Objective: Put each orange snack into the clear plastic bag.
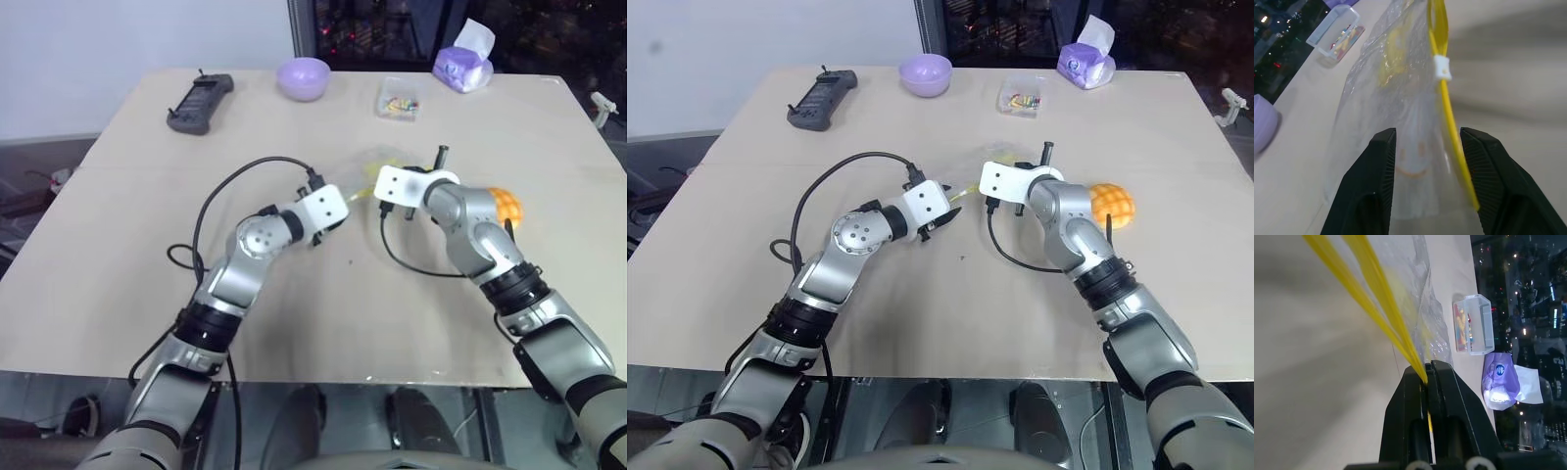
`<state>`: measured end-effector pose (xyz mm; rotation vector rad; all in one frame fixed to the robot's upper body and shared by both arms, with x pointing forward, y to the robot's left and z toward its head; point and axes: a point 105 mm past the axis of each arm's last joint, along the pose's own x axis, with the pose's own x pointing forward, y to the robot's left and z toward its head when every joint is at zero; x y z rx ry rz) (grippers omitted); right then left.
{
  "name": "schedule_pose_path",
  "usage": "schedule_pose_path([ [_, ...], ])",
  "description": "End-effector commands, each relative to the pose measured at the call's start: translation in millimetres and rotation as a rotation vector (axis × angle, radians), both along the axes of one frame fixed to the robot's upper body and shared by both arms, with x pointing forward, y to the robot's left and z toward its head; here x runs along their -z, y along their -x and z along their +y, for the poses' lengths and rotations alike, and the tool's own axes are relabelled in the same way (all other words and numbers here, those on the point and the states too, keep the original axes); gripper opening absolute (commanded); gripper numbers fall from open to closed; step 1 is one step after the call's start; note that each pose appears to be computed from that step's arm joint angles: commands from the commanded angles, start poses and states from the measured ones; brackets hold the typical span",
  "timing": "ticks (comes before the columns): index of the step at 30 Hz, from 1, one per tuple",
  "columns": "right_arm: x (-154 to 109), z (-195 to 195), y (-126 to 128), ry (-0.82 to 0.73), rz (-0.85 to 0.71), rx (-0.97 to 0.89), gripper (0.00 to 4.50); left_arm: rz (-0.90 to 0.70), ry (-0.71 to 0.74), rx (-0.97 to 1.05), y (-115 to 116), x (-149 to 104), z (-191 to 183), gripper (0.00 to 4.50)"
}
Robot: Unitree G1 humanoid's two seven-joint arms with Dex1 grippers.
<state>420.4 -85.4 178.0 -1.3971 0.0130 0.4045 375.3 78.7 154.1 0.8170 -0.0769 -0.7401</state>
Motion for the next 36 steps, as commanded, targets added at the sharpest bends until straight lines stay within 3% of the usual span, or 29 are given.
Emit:
schedule_pose_path([
  [1,-12,2,4,-0.006,-0.042,-0.011,0.00,-0.090,0.072,0.014,2,-29,-3,2.22],
  [13,-8,2,4,0.003,-0.033,-0.013,0.00,-0.068,0.094,0.071,16,-34,-13,2.22],
  [27,-9,3,4,0.006,-0.036,-0.016,0.00,-0.011,0.069,0.053,17,-20,-11,2.22],
  [30,-10,3,4,0.006,-0.038,-0.015,0.00,-0.017,0.068,0.055,17,-21,-11,1.07],
  [32,-9,3,4,0.006,-0.037,-0.015,0.00,-0.026,0.068,0.059,16,-22,-12,0.06],
  [36,-7,4,5,0.005,-0.033,-0.018,0.00,-0.023,0.064,0.066,17,-21,-13,0.03],
])
